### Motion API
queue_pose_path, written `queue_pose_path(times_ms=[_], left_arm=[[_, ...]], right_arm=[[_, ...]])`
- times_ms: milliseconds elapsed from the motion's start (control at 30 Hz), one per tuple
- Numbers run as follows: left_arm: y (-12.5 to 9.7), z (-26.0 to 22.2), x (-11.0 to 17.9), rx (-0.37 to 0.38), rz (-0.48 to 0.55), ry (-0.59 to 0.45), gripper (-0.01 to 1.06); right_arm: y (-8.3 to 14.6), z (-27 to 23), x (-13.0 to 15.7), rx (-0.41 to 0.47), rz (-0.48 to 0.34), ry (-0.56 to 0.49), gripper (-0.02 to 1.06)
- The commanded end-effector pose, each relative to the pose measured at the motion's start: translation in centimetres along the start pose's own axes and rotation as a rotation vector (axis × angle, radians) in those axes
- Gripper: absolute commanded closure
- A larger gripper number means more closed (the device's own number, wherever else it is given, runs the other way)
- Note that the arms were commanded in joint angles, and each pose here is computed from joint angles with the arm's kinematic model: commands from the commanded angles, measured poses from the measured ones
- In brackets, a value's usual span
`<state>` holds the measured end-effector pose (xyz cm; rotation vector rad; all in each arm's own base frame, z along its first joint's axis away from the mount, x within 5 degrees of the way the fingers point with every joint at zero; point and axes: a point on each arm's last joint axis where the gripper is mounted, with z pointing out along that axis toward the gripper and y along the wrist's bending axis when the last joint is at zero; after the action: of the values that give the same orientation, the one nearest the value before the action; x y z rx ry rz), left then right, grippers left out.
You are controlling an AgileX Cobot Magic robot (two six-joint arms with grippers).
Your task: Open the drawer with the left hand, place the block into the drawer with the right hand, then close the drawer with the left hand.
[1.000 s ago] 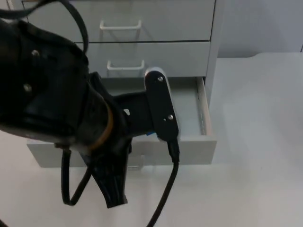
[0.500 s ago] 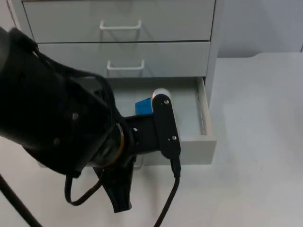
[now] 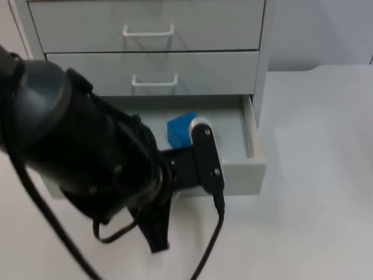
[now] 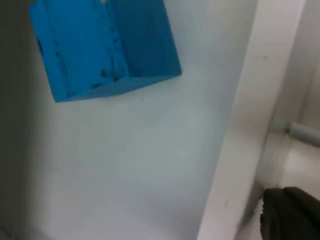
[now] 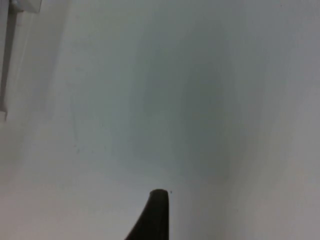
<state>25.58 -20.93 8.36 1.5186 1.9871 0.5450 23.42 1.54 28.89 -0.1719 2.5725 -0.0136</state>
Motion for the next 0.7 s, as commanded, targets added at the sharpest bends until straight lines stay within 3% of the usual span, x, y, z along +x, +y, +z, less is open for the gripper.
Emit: queue_pose_path(times_ms=[0,333,667], left_arm=[[2.4,0.4,-0.1,-0.096,-0.053,0.014,1.05],[8.4,3.6,1.1,-0.139,-0.227,0.029,1.05],[11.5,6.6,1.6,-0.193,-0.306,0.05,1.05]], right_arm=[[-0.2,-0.2,0.0,0.008,-0.003,-0.018,0.23],[-0.2,-0.2,-0.1,0.008,-0.003,-0.024,0.23],[-0.2,-0.2,-0.2,0.01,-0.004,-0.033,0.23]])
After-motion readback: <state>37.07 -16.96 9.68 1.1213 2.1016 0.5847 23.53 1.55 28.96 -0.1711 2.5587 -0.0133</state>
